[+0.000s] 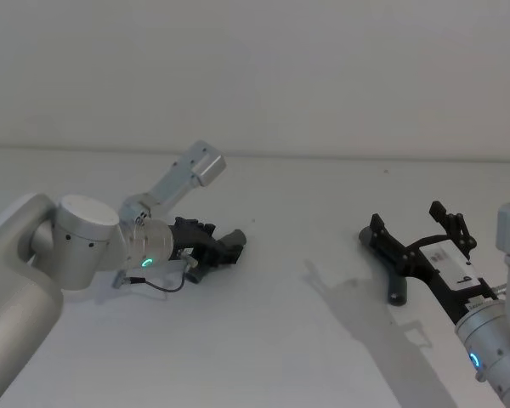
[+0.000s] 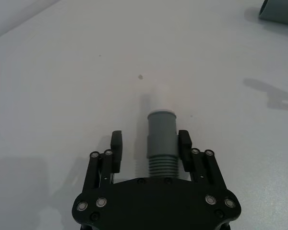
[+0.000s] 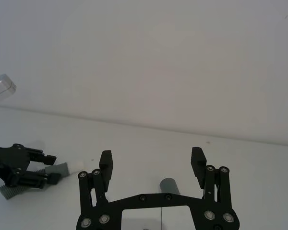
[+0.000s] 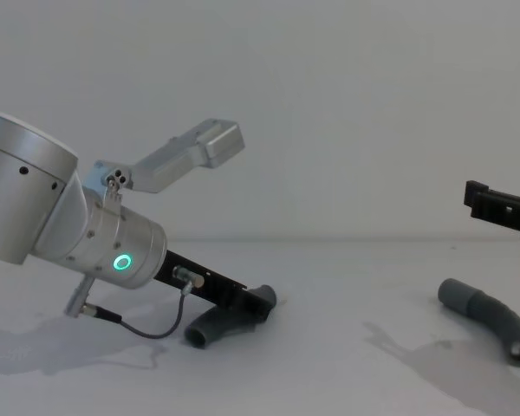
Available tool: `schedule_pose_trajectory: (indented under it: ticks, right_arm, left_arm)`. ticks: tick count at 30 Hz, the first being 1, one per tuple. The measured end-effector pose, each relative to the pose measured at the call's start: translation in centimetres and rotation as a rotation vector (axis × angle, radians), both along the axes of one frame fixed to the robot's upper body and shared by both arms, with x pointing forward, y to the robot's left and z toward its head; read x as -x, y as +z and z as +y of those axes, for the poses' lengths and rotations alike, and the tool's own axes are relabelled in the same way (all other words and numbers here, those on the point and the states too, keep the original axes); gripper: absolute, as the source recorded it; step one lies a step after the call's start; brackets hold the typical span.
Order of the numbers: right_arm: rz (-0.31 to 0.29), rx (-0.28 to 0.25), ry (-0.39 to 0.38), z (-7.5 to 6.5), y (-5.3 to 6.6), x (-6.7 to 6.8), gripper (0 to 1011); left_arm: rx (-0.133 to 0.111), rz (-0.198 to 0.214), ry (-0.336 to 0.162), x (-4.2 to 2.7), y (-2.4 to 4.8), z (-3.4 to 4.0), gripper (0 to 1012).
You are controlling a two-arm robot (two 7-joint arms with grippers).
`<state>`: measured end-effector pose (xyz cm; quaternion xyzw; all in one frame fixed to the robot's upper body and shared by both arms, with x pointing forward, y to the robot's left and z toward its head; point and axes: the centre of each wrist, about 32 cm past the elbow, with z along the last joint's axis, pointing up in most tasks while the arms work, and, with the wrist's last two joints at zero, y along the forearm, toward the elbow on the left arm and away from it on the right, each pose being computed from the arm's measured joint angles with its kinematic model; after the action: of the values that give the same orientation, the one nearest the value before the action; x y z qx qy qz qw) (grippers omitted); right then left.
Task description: Use both hands to pick up one end of the pipe from the table, align the ends, and insert them.
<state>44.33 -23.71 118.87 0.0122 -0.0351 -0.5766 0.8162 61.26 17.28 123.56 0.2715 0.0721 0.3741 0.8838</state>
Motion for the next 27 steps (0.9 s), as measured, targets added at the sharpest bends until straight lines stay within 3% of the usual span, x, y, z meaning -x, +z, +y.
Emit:
schedule_pose_trajectory:
  ticks: [12, 19, 27]
  right_arm:
    - [0.0, 0.0, 0.0, 0.0, 0.0, 0.0, 1001]
    - [0.005, 0.007, 0.009, -0.1, 0.2, -0.1, 1001]
    - [0.062, 0.056, 0.066, -1.1, 1.2, -1.0, 1001]
  left_arm:
    - [0.006, 0.009, 0.01, 0.09, -0.09, -0.07, 354]
    - [0.007, 0.012, 0.013, 0.12, -0.11, -0.09, 353]
    - [0.008, 0.013, 0.015, 0.13, -0.12, -0.1, 353]
